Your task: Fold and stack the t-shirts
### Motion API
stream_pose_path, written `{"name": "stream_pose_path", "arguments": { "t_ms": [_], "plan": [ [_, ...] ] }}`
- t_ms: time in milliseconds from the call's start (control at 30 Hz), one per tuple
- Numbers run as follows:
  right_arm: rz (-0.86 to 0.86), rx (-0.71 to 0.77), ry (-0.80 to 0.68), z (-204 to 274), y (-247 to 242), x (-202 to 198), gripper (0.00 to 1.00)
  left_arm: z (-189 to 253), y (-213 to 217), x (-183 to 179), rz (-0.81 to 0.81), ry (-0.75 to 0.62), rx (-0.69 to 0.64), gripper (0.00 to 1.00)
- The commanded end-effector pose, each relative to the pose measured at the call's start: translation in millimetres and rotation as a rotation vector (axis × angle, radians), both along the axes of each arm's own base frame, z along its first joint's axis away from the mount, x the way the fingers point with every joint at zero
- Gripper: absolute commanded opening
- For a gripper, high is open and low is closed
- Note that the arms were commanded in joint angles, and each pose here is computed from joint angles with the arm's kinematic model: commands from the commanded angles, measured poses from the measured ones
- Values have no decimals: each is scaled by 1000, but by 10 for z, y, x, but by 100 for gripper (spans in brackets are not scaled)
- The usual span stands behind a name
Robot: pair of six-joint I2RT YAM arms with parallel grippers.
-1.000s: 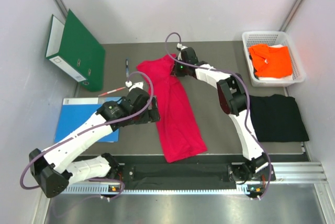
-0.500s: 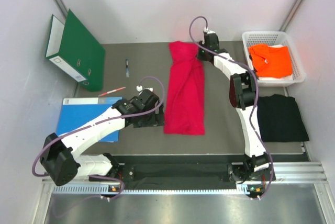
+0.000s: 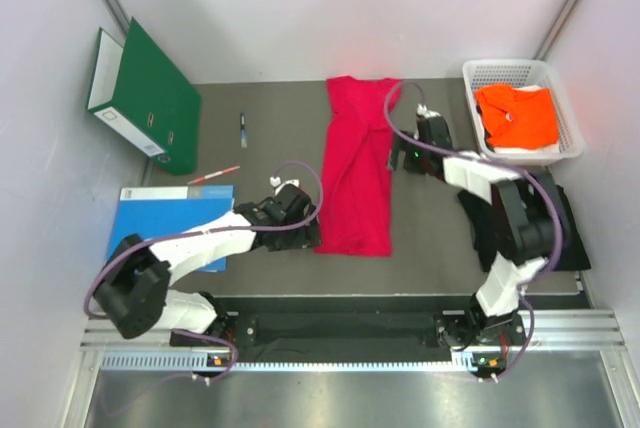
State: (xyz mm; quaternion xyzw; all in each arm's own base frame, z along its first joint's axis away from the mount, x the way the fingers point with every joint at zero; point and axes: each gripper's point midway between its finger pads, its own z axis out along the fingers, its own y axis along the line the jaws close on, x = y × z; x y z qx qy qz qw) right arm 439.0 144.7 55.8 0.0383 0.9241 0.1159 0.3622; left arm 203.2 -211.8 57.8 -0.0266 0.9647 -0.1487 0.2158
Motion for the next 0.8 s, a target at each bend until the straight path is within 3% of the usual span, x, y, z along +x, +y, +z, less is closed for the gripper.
{"name": "stream_pose_path", "arguments": {
  "t_ms": [0,200,400,767],
  "plan": [
    [10,190,-25,239,134,-533,99,-209,-306,208,26,-19,-104,86],
    [-17,359,134,-97,208,-1283,84,-614,-373,210,83,51,-102,75],
    [-12,465,247,-303,361,-1664,69,-799,-422,154,101,102,-124,67],
    [42,422,407,-513,544,-2266,66,-626,-112,-4,161,122,-30,67]
  ]
}}
